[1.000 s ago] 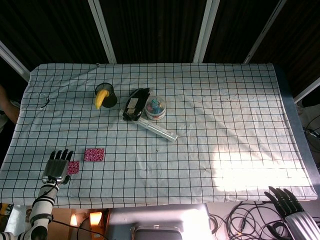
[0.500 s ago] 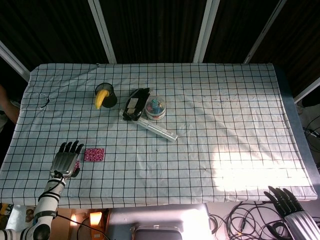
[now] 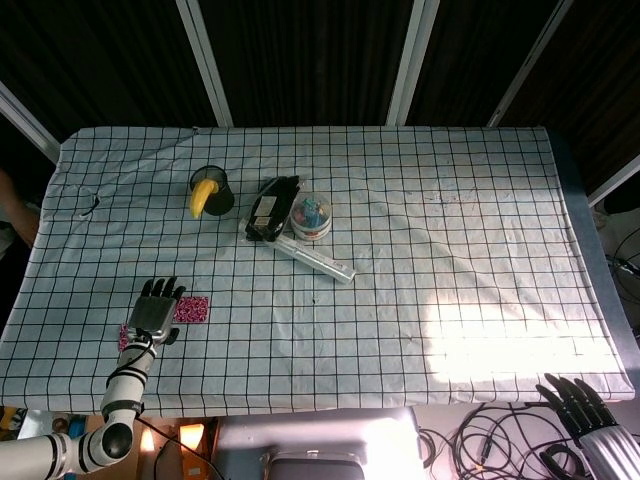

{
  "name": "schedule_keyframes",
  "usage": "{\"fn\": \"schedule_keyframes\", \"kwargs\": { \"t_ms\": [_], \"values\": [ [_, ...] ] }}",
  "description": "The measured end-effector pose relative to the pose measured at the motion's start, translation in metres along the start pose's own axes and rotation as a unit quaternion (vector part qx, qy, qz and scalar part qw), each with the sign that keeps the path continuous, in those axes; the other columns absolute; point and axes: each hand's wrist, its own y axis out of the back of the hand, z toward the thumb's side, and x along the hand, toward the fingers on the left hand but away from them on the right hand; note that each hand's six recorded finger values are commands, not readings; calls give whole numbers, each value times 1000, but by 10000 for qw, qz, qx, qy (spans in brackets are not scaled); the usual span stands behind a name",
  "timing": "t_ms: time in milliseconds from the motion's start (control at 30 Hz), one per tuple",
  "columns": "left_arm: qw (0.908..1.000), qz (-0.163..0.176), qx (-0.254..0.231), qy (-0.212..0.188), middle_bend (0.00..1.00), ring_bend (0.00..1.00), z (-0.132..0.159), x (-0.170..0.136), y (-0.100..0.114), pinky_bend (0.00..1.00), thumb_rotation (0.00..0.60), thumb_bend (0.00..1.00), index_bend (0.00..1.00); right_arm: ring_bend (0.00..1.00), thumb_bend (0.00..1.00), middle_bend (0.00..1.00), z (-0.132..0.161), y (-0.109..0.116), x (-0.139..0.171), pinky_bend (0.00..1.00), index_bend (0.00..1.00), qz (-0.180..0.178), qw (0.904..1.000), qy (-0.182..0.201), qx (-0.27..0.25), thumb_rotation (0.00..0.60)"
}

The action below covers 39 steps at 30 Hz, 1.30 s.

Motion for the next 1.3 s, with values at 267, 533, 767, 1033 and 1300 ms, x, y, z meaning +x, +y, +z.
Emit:
{"fn": "schedule_keyframes", "kwargs": {
  "t_ms": [267,533,767,1033,1300],
  "values": [
    [10000,18,-37,1,0,0,1,4,-1,0,600,327,248,0,198,0,0,-1,0,0,0,21,10000,-10,7,600],
    [9999,74,-77,-72,0,0,7,6,0,0,600,324,315,0,198,0,0,-1,0,0,0,14,10000,-19,3,600],
    [9997,167,-124,-104,0,0,9,7,1,0,600,325,411,0,198,0,0,-1,1,0,0,9,10000,-12,0,600],
    [9991,299,-210,-193,19,0,11,6,6,0,600,326,499,0,198,0,0,-1,1,0,0,12,10000,-17,7,600],
    [9983,468,-285,-207,30,0,3,-5,16,0,600,326,519,0,198,0,1,-3,0,0,0,34,10000,-17,32,600]
  ]
}}
